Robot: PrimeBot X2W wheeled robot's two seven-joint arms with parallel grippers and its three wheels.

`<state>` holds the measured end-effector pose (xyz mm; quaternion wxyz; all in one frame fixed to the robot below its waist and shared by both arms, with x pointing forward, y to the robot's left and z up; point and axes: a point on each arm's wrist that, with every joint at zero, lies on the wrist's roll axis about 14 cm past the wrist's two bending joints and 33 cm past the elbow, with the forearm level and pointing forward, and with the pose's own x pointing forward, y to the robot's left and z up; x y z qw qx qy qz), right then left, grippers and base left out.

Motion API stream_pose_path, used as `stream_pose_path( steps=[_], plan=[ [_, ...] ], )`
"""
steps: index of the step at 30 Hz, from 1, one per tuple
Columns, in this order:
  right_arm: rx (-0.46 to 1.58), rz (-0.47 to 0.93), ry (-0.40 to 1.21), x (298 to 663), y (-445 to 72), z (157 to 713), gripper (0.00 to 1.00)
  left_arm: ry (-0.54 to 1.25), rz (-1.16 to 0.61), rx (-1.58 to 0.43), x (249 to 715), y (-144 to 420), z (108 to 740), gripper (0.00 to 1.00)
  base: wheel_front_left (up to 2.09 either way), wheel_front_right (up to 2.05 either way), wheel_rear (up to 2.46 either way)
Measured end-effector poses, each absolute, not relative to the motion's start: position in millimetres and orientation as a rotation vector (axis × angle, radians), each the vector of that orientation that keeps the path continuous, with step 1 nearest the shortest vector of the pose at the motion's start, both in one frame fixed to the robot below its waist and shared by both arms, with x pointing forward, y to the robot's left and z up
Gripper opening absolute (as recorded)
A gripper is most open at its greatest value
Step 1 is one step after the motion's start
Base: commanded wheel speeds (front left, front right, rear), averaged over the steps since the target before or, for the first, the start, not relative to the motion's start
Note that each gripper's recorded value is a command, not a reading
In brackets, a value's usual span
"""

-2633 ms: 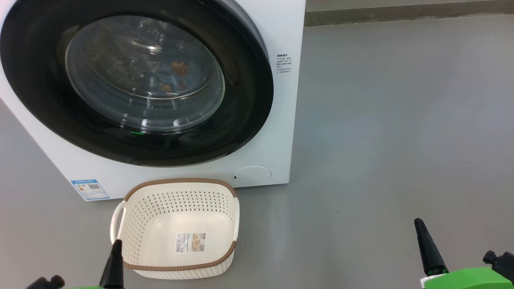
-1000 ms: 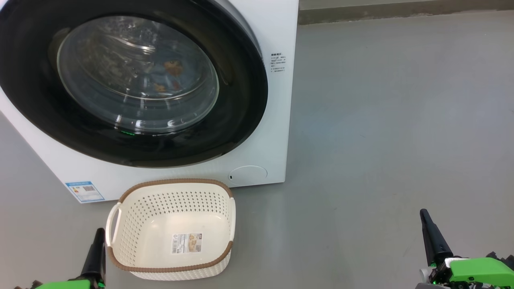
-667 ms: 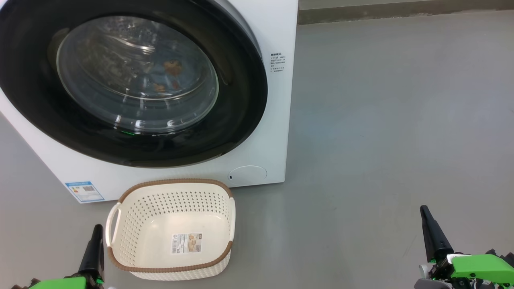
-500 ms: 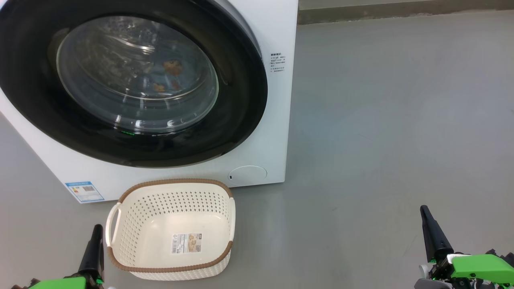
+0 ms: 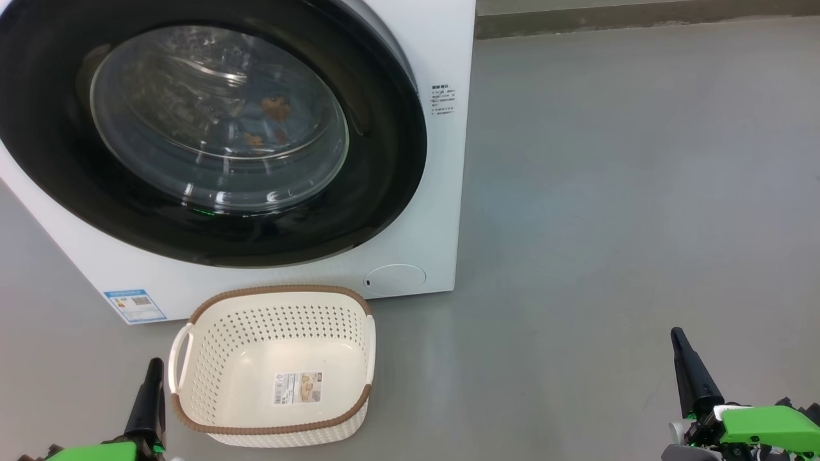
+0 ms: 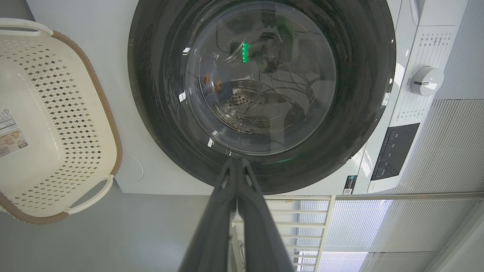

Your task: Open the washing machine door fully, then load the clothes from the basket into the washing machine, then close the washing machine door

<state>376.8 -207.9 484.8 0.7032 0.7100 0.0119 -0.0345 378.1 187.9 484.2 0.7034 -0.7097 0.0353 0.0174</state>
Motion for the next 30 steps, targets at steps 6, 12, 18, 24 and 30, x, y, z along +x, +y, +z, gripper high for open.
stream_pose_path(
  steps=[6, 12, 18, 24, 30],
  plan=[
    [1.58, -0.074, 0.03, 376.8, -207.4, 484.9, 0.0, 0.077, 0.039, -1.58, 378.1, 188.0, 484.2, 0.0, 0.0, 0.0, 0.0],
    [1.581, -0.072, 0.031, 376.8, -207.2, 484.9, 0.0, 0.078, 0.039, -1.584, 378.1, 187.0, 484.2, 0.0, 0.0, 0.0, 0.0],
    [1.582, -0.073, 0.03, 376.8, -207.2, 484.8, 0.0, 0.077, 0.04, -1.584, 378.1, 187.4, 484.2, 0.0, 0.0, 0.0, 0.0],
    [1.583, -0.073, 0.03, 376.8, -206.8, 484.8, 0.0, 0.076, 0.04, -1.585, 378.0, 187.6, 484.2, 0.0, 0.0, 0.0, 0.0],
    [1.583, -0.074, 0.03, 376.8, -207.0, 484.7, 0.0, 0.076, 0.041, -1.585, 378.1, 187.7, 484.2, 0.0, 0.0, 0.0, 0.0]
  ],
)
